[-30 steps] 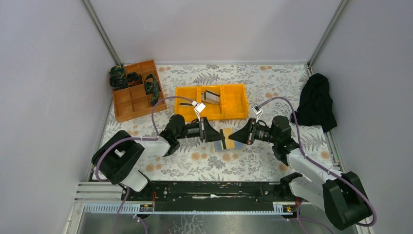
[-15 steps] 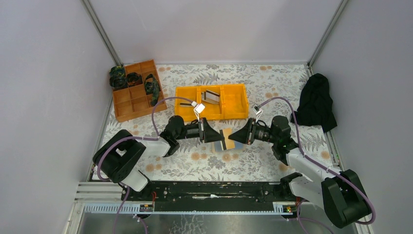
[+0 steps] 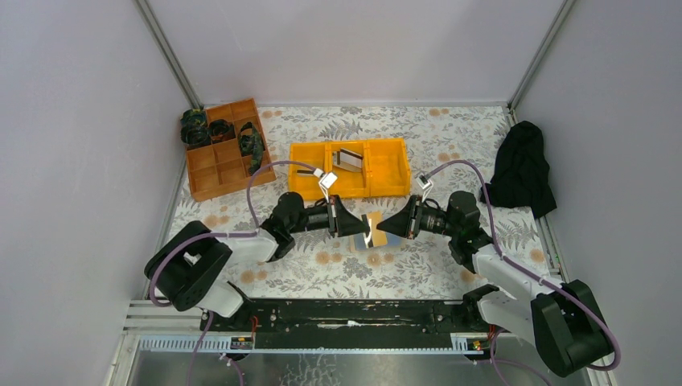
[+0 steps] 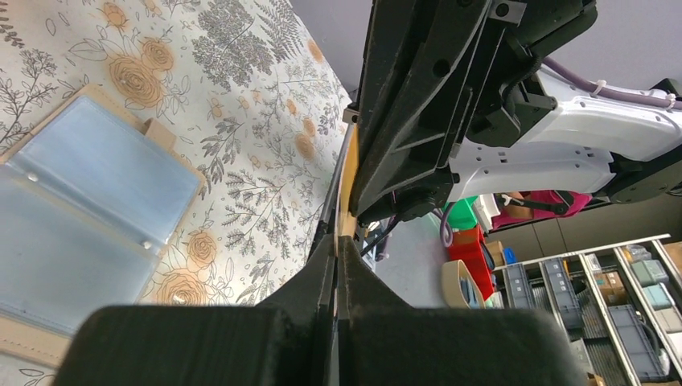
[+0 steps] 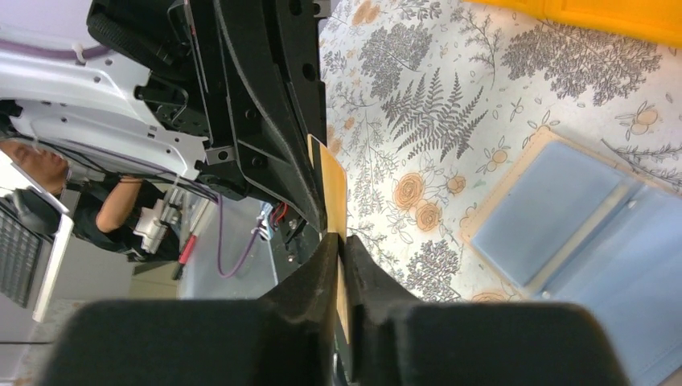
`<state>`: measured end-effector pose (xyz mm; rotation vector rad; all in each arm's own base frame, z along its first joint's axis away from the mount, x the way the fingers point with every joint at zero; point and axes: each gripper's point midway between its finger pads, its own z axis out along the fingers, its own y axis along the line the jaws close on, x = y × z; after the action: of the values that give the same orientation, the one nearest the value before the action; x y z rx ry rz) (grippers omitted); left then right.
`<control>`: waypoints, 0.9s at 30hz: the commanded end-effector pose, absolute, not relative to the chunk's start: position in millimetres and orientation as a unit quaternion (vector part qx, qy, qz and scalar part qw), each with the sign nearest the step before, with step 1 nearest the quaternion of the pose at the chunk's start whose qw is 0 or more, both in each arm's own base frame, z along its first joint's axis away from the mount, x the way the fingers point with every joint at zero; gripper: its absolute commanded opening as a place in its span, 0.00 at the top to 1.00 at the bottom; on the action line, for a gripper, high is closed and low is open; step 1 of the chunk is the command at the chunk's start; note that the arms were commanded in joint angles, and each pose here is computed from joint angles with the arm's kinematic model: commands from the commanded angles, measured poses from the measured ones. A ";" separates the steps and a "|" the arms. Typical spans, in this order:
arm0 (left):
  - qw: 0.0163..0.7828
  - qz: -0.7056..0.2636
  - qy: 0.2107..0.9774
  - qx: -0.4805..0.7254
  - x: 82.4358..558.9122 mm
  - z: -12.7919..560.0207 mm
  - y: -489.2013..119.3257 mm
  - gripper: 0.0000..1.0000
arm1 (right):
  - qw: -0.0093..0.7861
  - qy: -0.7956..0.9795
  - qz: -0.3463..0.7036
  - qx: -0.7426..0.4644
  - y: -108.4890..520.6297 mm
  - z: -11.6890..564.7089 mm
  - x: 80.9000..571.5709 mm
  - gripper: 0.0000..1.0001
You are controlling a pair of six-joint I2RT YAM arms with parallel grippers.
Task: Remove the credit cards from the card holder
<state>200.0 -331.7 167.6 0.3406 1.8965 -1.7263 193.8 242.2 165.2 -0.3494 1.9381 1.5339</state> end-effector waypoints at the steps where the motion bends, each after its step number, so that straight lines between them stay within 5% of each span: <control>1: 0.317 -0.610 0.718 0.107 217.4 165.1 -323.4 1.00 | 0.334 0.730 0.579 -0.144 241.9 167.1 197.4 0.77; 5: 0.343 -0.586 0.728 0.090 224.7 165.7 -314.9 1.00 | 0.342 0.747 0.557 -0.119 238.3 157.2 207.2 0.57; 15: 0.499 -0.400 0.765 -0.079 290.7 187.6 -244.6 1.00 | 0.385 0.814 0.435 -0.031 207.4 119.9 242.0 0.55; 27: 0.599 -0.289 0.705 -0.247 363.7 203.0 -209.8 1.00 | 0.357 0.811 0.461 -0.057 217.3 103.6 232.9 0.56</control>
<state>328.6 -217.6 173.6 -0.4369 1.7849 -0.7605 230.9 211.5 100.4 -0.0905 2.1402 1.1546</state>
